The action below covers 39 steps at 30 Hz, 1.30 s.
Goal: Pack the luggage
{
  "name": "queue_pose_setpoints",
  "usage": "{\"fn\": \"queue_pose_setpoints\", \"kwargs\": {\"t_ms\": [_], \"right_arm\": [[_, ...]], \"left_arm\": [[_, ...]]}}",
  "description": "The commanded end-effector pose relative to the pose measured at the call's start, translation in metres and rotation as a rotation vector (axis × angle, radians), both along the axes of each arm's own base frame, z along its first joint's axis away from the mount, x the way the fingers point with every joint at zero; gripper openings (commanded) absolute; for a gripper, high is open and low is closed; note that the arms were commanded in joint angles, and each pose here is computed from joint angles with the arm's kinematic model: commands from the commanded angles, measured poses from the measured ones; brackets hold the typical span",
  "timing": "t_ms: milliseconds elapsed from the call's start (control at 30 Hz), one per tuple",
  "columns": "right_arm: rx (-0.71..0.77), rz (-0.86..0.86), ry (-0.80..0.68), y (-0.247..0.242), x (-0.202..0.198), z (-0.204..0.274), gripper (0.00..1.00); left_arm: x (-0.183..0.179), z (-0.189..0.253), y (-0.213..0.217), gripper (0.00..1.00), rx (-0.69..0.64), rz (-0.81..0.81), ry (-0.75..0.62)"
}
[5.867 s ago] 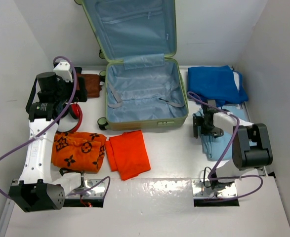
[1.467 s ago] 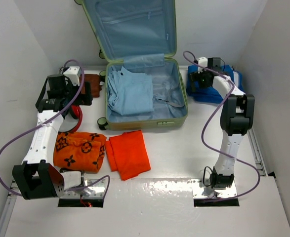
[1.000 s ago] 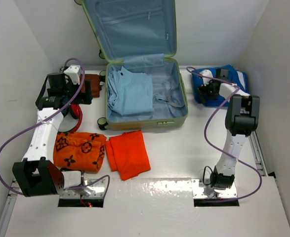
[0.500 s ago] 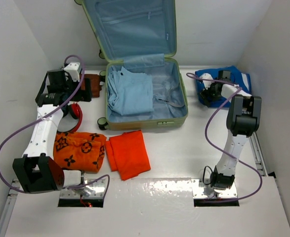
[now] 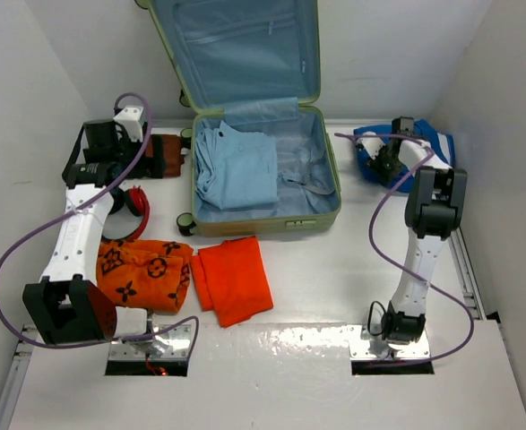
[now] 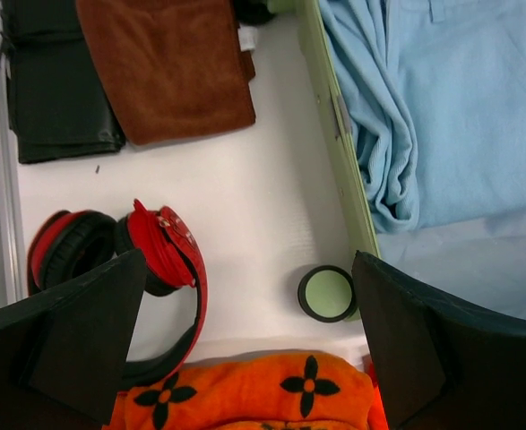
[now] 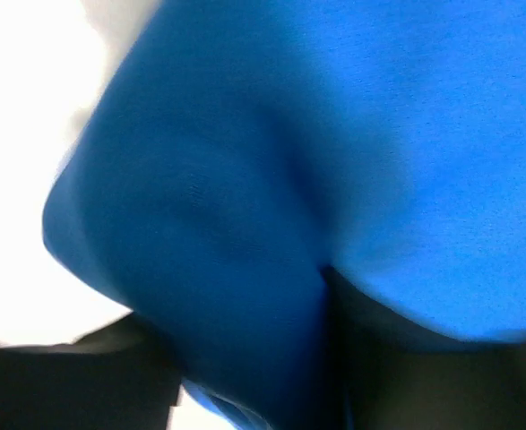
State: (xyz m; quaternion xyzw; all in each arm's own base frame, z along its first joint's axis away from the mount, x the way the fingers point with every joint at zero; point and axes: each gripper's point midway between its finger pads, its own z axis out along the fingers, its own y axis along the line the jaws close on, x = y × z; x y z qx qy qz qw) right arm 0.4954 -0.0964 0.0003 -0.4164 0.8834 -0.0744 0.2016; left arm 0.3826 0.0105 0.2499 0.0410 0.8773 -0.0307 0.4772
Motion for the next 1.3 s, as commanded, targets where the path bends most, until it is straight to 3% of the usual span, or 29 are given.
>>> {"fn": "queue_pose_setpoints", "kwargs": {"t_ms": [0,67,267,433,500,733,867,1067,1267], "right_arm": [[0.040,-0.031,0.237,0.012,-0.037,-0.053,0.40],[0.053,-0.065,0.268,0.014,-0.039,-0.058,0.00],[0.260,-0.176,0.170,0.045,-0.032,-0.007,0.00],[0.645,-0.342,-0.018,0.074,0.017,0.111,0.00],[0.704,-0.373,-0.057,0.077,0.026,0.137,0.00],[0.865,-0.337,-0.174,0.096,0.024,0.206,0.00],[0.973,-0.263,-0.174,0.133,0.010,0.240,0.00],[0.974,-0.139,-0.142,0.229,0.009,0.239,0.00],[1.019,-0.148,-0.040,0.305,0.016,0.231,0.00]], "left_arm": [[0.006,0.025,-0.001,1.00,0.015,-0.003,-0.055],[0.007,0.029,0.000,1.00,0.020,0.005,-0.064],[0.007,0.029,0.001,1.00,0.028,0.000,-0.065],[0.006,0.025,-0.006,1.00,-0.006,-0.019,-0.056],[0.006,0.025,-0.006,1.00,-0.006,-0.019,-0.056],[-0.001,0.022,-0.005,1.00,0.006,-0.016,-0.055],[-0.001,0.013,-0.007,1.00,0.000,-0.025,-0.044],[-0.002,0.007,-0.011,1.00,-0.027,-0.031,-0.033],[-0.005,0.006,-0.006,1.00,-0.004,-0.016,-0.040]]}}
